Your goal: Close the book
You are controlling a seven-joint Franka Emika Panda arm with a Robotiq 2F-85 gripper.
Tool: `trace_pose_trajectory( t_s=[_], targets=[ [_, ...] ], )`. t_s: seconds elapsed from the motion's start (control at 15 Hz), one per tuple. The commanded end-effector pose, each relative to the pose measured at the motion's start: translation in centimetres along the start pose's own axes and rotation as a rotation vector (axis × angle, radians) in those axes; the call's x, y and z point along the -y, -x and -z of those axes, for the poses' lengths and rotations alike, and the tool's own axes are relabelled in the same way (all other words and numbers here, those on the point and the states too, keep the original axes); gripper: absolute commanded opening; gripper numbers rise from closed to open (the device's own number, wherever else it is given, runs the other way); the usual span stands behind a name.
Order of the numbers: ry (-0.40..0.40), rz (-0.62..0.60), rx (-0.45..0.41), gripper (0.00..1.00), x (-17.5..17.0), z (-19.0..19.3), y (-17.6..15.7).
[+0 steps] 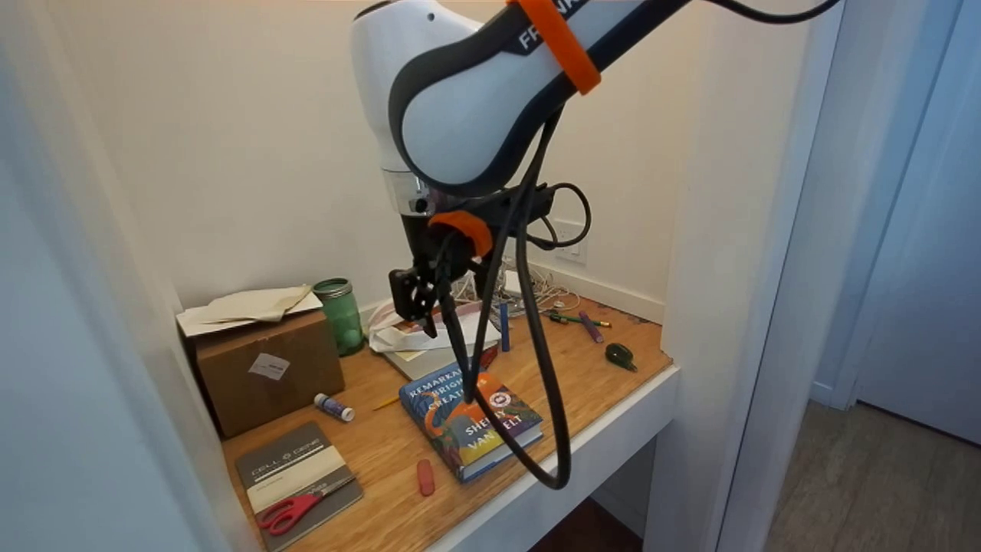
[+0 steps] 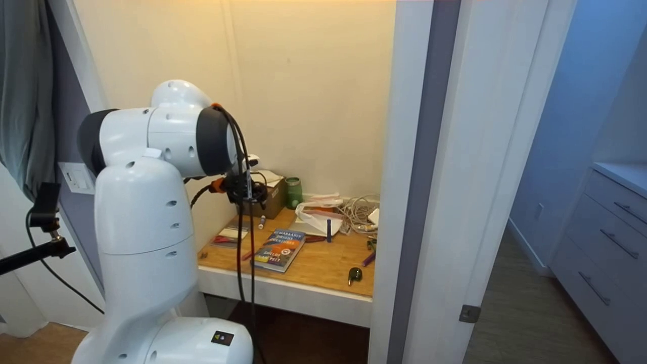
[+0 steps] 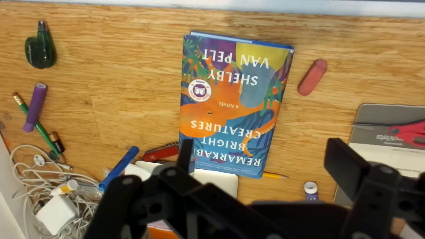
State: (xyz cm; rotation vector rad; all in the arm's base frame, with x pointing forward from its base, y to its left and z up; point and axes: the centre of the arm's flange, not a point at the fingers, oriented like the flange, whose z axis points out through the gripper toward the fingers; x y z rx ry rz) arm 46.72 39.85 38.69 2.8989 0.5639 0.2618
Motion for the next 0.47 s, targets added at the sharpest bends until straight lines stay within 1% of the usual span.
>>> trace_pose_trajectory(
  t_s=[0.0, 0.07, 0.4],
  targets=[
    [-0.053, -0.03, 0.003, 1.0, -1.2, 0.6, 2.7],
    [-0.018, -0.012, 0.006, 1.0, -0.3, 0.3, 0.7],
    [-0.022, -0.016, 0.01, 1.0, -0.6, 0.3, 1.5]
  ],
)
